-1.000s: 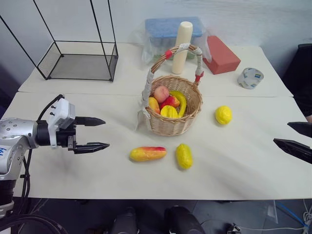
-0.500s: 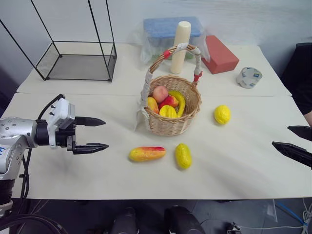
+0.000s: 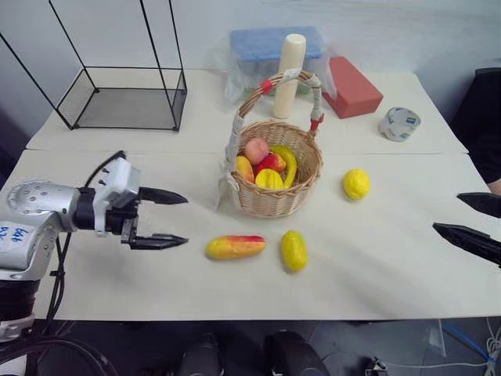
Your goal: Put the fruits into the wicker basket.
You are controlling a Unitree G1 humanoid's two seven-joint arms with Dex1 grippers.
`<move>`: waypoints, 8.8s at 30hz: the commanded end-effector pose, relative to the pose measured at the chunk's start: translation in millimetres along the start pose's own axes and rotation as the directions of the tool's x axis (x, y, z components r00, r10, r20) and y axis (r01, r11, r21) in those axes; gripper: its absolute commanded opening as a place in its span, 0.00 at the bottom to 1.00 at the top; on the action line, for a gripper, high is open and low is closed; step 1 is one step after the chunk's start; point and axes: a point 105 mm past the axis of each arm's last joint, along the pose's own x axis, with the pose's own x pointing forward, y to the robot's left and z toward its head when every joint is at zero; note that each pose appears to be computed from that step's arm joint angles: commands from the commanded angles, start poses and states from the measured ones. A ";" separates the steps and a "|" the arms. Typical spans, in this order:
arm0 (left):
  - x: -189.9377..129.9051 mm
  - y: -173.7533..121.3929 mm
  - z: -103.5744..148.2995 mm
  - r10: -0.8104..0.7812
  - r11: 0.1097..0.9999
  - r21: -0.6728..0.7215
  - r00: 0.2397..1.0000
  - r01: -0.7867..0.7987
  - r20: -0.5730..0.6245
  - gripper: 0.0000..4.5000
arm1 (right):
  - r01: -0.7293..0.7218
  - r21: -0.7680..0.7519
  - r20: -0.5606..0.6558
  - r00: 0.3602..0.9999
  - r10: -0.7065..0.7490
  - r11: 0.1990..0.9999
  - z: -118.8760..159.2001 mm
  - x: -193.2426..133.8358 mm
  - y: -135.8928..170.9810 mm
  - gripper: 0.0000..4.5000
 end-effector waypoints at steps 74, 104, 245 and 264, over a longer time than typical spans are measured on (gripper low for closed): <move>40.5 20.0 73.5 0.076 0.996 -0.073 0.955 -0.057 0.288 1.00 | -0.060 -0.135 0.106 0.992 0.075 0.989 3.5 51.2 45.5 1.00; 20.1 1.3 52.6 -0.195 0.956 0.225 0.981 0.190 0.000 1.00 | -0.045 0.208 -0.136 0.988 0.075 0.977 -91.3 183.1 77.2 0.73; 34.7 42.1 93.1 0.105 0.978 0.131 0.928 -0.162 0.358 1.00 | 0.555 -0.072 0.420 0.771 -0.480 0.829 80.4 110.3 -98.8 0.07; 48.6 49.8 95.9 0.004 0.989 0.137 0.926 -0.061 0.379 1.00 | 0.782 0.144 0.221 0.572 -0.790 0.607 -14.6 -20.4 -136.7 0.66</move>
